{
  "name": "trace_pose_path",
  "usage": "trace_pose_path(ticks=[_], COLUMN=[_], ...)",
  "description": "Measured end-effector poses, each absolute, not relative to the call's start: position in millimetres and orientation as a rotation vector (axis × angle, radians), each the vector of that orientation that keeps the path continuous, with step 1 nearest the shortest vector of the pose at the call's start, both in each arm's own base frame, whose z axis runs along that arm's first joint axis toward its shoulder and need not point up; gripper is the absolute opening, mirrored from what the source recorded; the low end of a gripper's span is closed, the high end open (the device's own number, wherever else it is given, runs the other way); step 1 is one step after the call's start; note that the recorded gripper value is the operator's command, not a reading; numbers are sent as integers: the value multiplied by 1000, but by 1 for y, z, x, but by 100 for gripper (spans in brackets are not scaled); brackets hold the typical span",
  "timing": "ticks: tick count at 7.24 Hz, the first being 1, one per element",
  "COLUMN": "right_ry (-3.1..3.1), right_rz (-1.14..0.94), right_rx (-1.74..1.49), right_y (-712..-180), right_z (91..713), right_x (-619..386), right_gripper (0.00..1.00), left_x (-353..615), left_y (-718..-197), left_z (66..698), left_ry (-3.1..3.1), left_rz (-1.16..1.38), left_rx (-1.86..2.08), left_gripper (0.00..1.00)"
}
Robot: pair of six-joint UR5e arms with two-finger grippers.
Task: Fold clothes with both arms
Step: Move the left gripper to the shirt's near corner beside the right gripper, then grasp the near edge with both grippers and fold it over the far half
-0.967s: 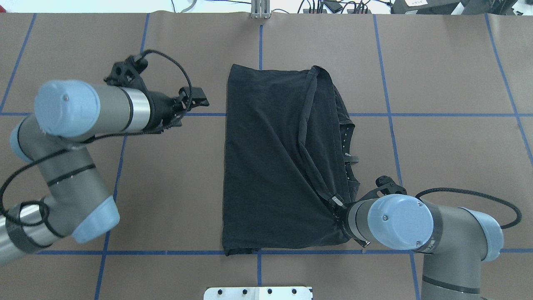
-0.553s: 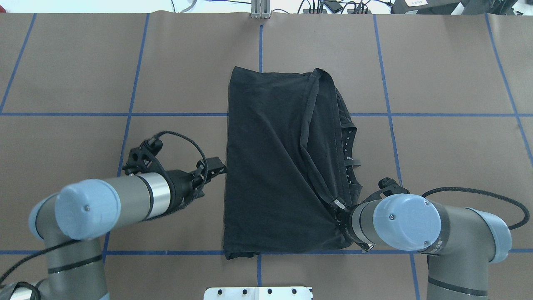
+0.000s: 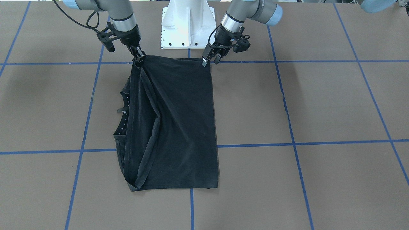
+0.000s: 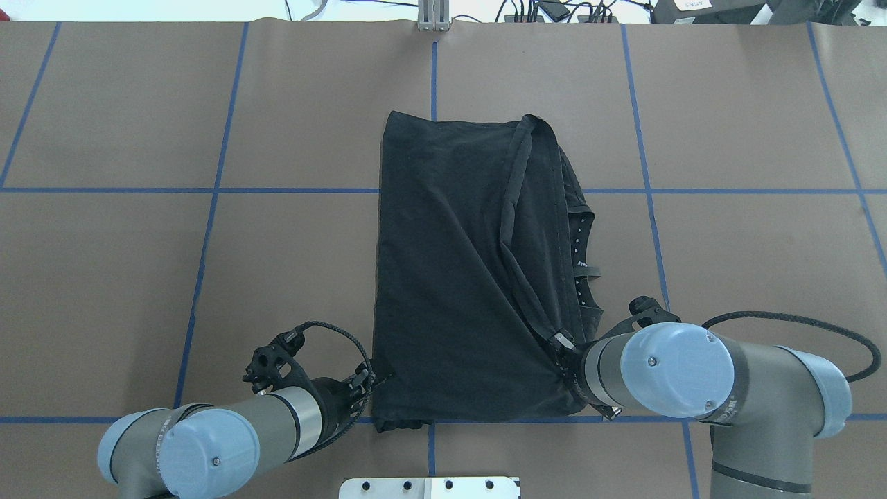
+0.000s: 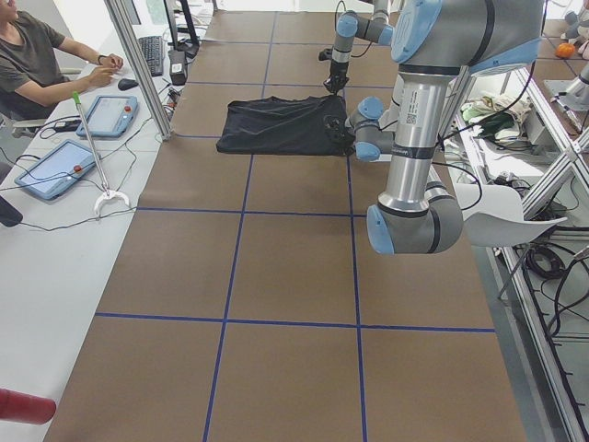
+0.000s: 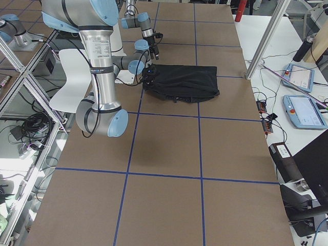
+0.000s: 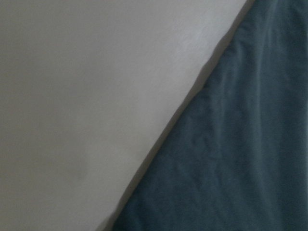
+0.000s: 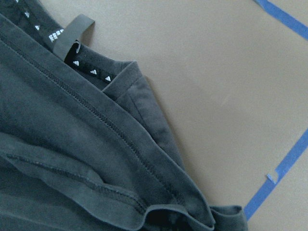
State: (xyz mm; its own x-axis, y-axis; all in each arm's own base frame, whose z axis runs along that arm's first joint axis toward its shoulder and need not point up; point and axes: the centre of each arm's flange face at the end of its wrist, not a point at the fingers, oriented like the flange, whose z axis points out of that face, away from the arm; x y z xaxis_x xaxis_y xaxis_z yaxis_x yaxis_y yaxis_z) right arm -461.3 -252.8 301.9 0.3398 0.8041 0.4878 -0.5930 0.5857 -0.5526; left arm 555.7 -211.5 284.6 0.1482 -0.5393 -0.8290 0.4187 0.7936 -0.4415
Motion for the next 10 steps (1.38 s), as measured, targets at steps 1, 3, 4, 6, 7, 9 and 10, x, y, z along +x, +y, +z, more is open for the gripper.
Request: trace_pose_path(ticks=[1, 3, 4, 6, 7, 9, 10], right_ry=[-808, -810, -811, -815, -816, -840, -860], right_rz=[927, 926, 926, 926, 927, 932, 952], right_rx=[-300, -300, -301, -303, -302, -304, -309], right_y=[-253, -253, -253, -252, -253, -253, -262], right_z=[302, 301, 301, 299, 298, 291, 284], right_x=[-461, -461, -461, -460, -459, -440, -421], right_gripper=[0, 0, 0, 0, 0, 0, 0], left_x=[564, 570, 572, 574, 566, 520, 496], left_y=[-204, -198, -198, -196, -195, -211, -237], left_z=[289, 286, 286, 287, 277, 232, 212], left_ry=[1232, 1232, 1229, 1225, 1240, 1293, 1327], left_rz=[-681, -673, -671, -665, -653, -631, -656], left_rx=[-121, -129, -131, -136, -156, -222, -216], left_gripper=[48, 0, 0, 0, 0, 0, 0])
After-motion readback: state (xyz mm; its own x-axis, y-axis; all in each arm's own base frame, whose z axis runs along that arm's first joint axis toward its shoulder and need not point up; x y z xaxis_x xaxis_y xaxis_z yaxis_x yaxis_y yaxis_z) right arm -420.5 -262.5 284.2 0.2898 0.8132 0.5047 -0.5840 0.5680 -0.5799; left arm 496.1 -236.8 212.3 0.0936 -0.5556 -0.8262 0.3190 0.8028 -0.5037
